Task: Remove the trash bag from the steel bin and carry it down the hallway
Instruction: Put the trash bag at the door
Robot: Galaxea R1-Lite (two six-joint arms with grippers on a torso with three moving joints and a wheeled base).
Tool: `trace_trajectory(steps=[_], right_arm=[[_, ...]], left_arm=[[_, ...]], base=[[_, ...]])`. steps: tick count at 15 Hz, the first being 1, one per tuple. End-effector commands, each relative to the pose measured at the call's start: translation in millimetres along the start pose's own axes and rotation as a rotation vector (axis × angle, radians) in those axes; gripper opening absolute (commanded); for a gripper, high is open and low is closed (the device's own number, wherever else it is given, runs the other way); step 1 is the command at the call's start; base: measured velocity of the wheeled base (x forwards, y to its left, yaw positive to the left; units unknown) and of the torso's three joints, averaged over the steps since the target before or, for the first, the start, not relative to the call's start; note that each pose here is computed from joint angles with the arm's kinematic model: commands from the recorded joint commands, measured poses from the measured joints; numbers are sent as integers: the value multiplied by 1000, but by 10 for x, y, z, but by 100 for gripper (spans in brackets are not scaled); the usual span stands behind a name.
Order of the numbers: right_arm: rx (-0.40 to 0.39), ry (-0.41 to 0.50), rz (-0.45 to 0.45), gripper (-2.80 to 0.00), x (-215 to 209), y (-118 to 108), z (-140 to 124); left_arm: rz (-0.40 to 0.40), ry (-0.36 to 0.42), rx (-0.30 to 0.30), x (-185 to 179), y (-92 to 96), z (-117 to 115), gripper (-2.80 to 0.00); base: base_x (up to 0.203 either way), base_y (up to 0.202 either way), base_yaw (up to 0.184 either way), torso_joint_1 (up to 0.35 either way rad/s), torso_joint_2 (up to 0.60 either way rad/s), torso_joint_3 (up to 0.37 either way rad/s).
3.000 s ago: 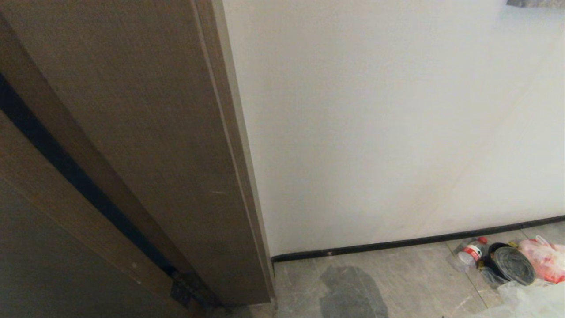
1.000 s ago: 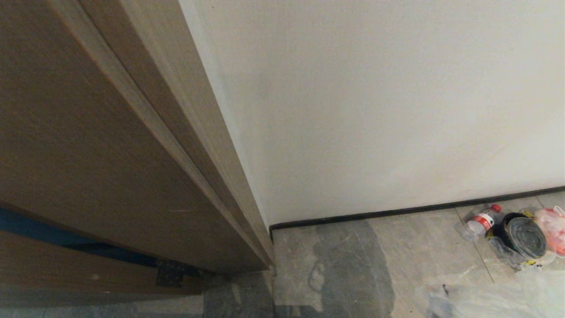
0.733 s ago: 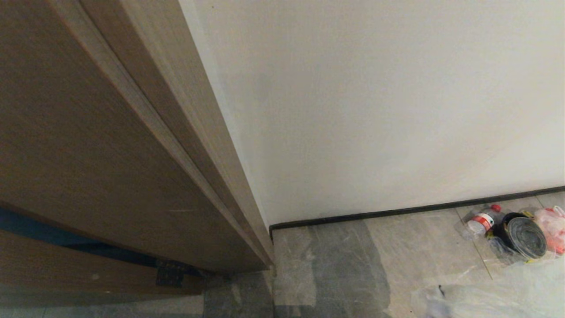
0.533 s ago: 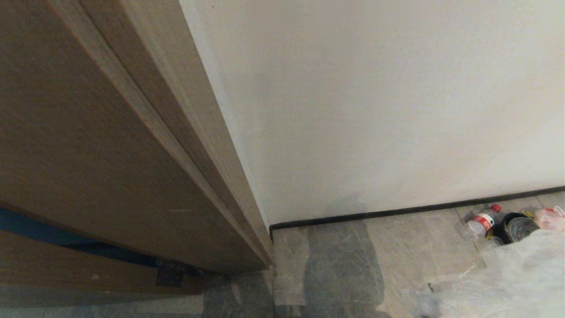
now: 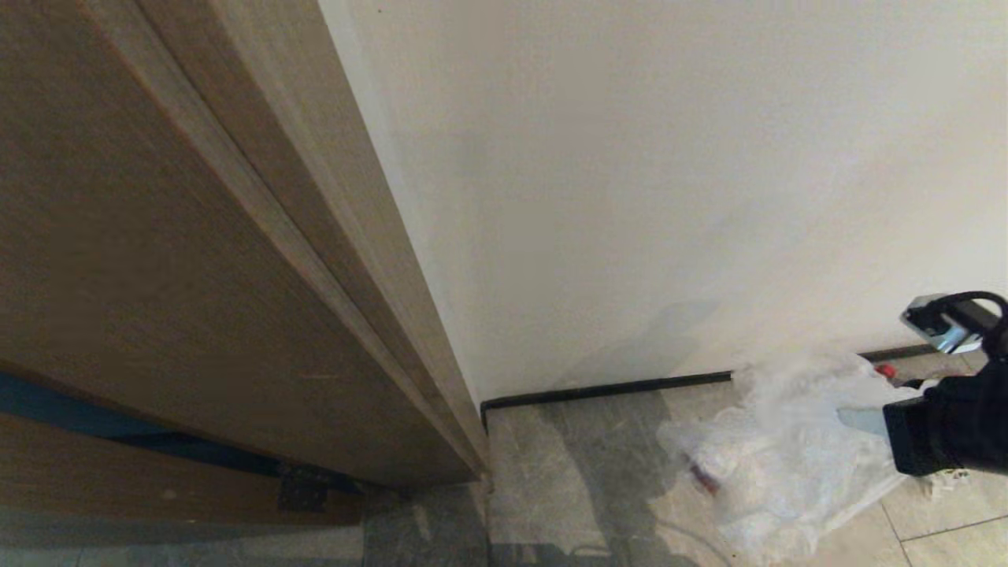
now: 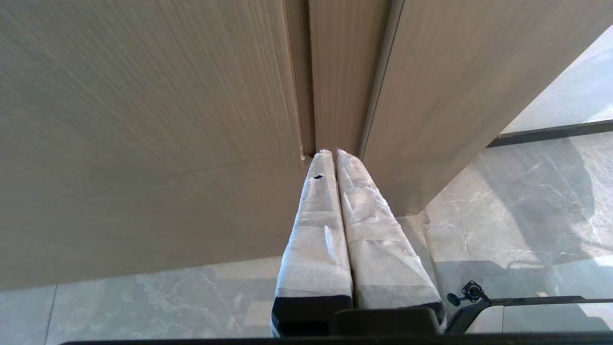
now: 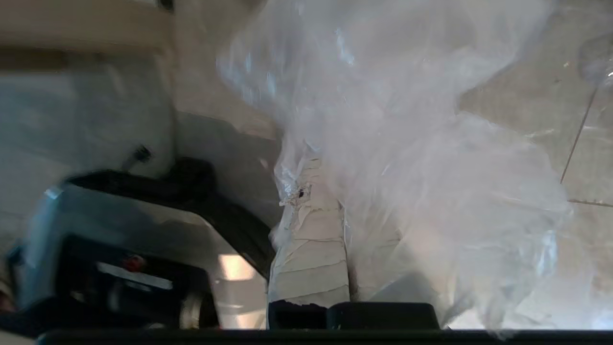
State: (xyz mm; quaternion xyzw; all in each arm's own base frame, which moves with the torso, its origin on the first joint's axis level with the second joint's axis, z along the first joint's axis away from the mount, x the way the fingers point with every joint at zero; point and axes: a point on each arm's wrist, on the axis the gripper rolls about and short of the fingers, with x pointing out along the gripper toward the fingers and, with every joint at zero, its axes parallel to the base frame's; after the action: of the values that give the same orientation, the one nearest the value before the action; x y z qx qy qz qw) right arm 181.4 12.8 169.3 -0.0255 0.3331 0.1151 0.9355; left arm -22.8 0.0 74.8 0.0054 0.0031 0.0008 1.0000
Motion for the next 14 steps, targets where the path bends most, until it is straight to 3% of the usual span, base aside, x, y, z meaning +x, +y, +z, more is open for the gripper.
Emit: trace_trajectory(steps=[1, 5, 6, 14], right_arm=[[-20, 122, 12, -280, 351, -44, -121], [-144, 146, 28, -280, 673, -72, -139], [-156, 148, 36, 0, 711, -59, -140], [-172, 156, 57, 0, 696, 7, -184]], left_arm=[[0, 0, 0, 0, 0, 0, -280], [0, 0, 0, 0, 0, 0, -280], [0, 0, 0, 0, 0, 0, -280], [0, 0, 0, 0, 0, 0, -280]], base=[[0, 0, 0, 0, 0, 0], [0, 0, 0, 0, 0, 0], [0, 0, 0, 0, 0, 0], [0, 0, 0, 0, 0, 0]])
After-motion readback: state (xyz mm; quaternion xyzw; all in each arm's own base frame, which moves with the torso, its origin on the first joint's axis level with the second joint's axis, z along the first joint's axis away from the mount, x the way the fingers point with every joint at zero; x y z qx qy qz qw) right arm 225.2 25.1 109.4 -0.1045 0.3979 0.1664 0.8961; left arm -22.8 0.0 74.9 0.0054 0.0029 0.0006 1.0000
